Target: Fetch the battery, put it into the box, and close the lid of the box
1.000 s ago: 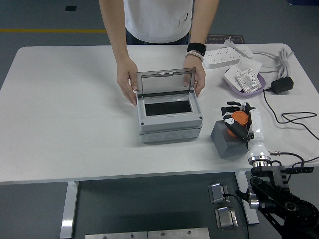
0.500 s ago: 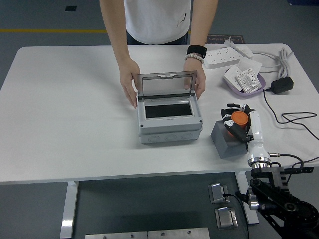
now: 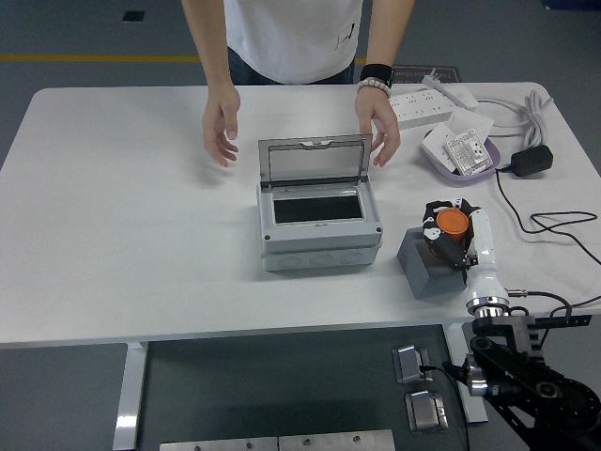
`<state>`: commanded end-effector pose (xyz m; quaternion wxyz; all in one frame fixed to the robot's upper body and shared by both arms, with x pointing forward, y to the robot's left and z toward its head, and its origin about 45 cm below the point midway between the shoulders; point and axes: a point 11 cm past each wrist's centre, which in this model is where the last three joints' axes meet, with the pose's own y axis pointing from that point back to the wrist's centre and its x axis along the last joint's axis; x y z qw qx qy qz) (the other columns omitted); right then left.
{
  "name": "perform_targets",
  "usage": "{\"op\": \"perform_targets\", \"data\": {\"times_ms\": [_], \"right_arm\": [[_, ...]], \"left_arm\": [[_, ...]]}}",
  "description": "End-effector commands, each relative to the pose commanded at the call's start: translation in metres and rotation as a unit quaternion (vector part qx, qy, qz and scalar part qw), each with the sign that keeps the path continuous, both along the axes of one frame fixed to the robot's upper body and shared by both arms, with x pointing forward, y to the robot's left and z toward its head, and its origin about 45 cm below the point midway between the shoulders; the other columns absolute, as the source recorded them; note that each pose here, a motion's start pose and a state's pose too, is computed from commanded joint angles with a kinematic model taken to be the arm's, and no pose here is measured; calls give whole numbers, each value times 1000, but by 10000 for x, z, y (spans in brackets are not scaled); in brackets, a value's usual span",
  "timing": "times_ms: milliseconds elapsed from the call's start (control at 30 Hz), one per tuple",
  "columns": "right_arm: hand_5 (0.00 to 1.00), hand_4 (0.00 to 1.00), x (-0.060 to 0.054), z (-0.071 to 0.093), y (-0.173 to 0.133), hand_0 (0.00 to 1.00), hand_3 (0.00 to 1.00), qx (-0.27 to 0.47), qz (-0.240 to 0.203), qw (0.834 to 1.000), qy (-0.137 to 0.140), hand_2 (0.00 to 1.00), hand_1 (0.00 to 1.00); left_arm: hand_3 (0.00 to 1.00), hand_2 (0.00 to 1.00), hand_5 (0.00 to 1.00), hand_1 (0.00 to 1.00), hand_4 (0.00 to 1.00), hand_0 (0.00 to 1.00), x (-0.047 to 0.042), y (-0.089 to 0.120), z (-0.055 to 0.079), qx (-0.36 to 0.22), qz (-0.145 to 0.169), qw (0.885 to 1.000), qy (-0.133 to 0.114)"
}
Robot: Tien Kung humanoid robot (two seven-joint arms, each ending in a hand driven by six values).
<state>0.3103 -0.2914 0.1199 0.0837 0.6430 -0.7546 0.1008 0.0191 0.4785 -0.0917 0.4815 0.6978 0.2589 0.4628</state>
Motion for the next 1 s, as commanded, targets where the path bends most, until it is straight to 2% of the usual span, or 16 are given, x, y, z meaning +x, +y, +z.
{"op": "perform_targets", "data": {"times_ms": [100,133,667,700,733,1000], "right_arm": [[2,2,2,1,2,338,353,0,0,1000,1,342,351],[2,2,3,2,2,306,332,0,0,1000,1,329,331],[2,2,49,47,-3,289,318,0,-1,1000,-3,326,317],[2,2,56,54,-5,289,318,0,-1,1000,-4,326,317],[2,2,63,60,-6,285,265,-1,0,1000,-4,315,308],[2,2,164,159,-12,270,250,-13,4,1000,-13,306,301]], "left_arm": [[509,523,2,586,2,379,-2,3,1,1,0,1000,0],[509,523,2,587,2,379,-4,3,1,1,0,1000,0],[508,522,2,587,2,378,-2,15,6,3,2,1000,-1],[508,522,2,587,2,378,-2,15,7,3,2,1000,-2],[507,522,2,583,2,379,0,16,7,3,2,1000,-2],[508,522,2,583,2,381,19,27,14,4,1,1000,-5]]}}
